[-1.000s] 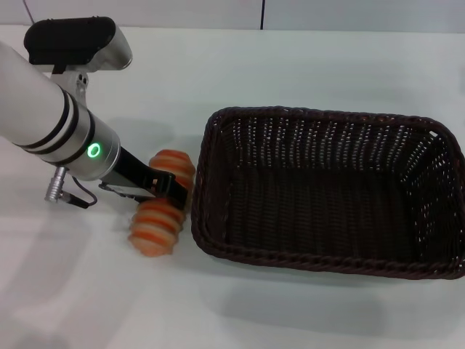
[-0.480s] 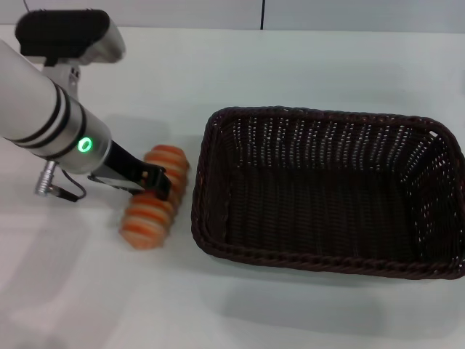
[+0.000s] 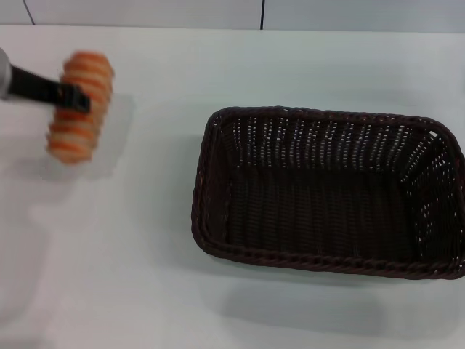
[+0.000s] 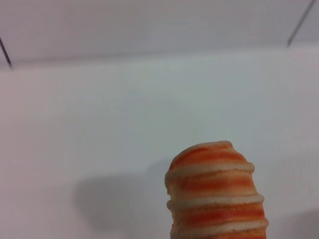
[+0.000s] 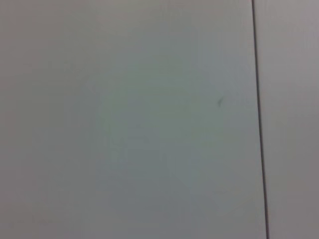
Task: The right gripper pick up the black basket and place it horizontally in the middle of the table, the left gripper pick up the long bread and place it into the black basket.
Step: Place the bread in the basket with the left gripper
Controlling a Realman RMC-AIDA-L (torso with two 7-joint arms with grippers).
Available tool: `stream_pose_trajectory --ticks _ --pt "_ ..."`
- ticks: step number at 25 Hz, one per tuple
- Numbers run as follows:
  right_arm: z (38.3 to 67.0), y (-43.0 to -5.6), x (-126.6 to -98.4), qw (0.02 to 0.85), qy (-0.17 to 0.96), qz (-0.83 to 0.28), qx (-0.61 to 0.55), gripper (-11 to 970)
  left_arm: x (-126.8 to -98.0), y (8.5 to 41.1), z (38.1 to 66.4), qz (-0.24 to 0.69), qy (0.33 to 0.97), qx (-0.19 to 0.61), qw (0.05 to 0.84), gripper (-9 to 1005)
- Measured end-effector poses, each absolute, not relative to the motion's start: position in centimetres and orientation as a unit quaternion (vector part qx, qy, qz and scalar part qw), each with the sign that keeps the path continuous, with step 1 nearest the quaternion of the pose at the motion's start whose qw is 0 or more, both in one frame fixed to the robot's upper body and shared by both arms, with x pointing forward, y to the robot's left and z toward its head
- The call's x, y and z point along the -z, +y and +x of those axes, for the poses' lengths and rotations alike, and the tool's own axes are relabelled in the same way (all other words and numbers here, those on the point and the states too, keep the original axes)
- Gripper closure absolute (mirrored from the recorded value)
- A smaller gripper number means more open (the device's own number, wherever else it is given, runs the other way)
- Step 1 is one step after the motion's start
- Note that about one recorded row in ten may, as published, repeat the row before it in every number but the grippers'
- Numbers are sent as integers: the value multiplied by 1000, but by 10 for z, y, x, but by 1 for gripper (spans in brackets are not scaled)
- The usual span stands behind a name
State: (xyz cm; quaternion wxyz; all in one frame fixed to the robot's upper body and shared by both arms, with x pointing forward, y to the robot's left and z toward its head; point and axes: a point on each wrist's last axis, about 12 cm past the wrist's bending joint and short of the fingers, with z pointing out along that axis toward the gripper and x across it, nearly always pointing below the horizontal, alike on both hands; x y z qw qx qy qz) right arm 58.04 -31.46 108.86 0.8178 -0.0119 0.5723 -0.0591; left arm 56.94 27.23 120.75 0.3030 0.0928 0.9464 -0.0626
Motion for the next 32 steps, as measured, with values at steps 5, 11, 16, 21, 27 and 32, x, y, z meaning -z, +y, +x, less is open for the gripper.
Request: stream_pose_trajectory --ticks 5,11,16,21,27,32 --pt "580 -314 -1088 817 573 -10 60 597 -1238 263 563 141 916 110 358 676" --pt "579 -323 -1089 819 569 16 75 596 -1263 220 540 256 867 231 360 706" --pt "579 -325 -1090 820 567 23 79 597 -1256 185 536 309 842 300 325 733" --pt "582 -327 -1094 823 561 20 80 597 -1231 159 539 320 843 319 292 710" --pt "583 -329 -1096 825 558 18 82 597 -1214 143 538 318 843 338 272 533" --pt "584 -328 -1098 827 556 18 81 597 -1216 149 536 308 839 337 294 252"
